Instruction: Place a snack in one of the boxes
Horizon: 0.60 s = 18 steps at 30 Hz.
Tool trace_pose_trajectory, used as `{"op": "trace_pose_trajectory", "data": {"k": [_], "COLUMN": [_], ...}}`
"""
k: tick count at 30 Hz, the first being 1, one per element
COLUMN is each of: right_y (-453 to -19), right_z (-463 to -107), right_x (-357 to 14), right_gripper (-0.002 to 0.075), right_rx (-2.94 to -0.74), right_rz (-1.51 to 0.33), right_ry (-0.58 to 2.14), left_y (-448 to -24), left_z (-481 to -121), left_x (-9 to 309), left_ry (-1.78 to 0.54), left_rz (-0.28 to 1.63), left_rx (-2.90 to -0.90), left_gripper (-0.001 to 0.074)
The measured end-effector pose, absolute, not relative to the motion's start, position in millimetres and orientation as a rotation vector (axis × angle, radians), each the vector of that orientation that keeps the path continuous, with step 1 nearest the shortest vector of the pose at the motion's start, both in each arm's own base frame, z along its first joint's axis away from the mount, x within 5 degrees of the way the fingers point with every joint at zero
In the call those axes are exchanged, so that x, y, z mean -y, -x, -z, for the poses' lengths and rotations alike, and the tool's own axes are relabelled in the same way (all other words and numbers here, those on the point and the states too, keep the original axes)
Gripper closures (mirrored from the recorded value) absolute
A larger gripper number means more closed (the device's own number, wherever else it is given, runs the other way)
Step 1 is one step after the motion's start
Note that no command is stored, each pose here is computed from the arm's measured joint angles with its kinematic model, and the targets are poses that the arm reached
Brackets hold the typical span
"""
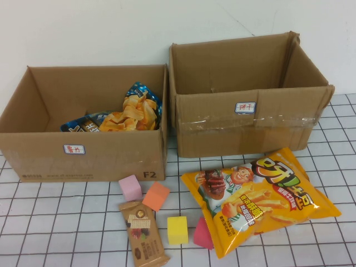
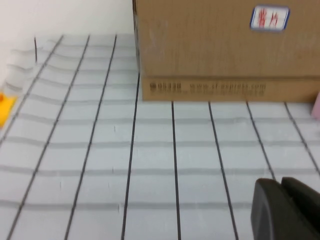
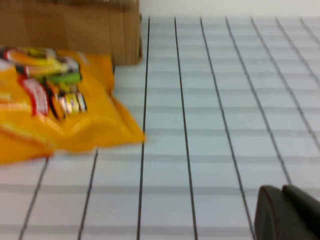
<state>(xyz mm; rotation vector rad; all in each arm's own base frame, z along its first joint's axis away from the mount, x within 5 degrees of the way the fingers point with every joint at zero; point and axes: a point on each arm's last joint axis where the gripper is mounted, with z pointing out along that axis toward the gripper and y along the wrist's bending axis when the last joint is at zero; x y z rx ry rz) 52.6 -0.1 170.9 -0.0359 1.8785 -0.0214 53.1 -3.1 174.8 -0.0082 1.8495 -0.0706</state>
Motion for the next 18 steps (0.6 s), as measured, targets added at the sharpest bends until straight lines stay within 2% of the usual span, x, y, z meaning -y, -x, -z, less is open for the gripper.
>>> {"op": "trace_pose_trajectory", "data": {"k": [3,12,18], "right_y": [-55,-50,-43], "right_z": [-180,-232,-247], "right_x": [0,-1,-1], "right_gripper": [0.0726,0.0726,0.0726], "right_rx": [-1.763,-1.183,-1.005], "right_rz": [0.020,0.062,0.056], "right_ry": [0.036,0.065,0.043], "left_y": [-55,-51,-45], "left_z": [-181,-229,-244], "left_x": [3,0,-1], "left_ry": [0.011,0.027,0.032], "left_rz": [0.069,0.059,0.056], "left_rx": [-1.764,-1.222,-1.048], "left_gripper": [0.0736,0.0736,0.0736]}}
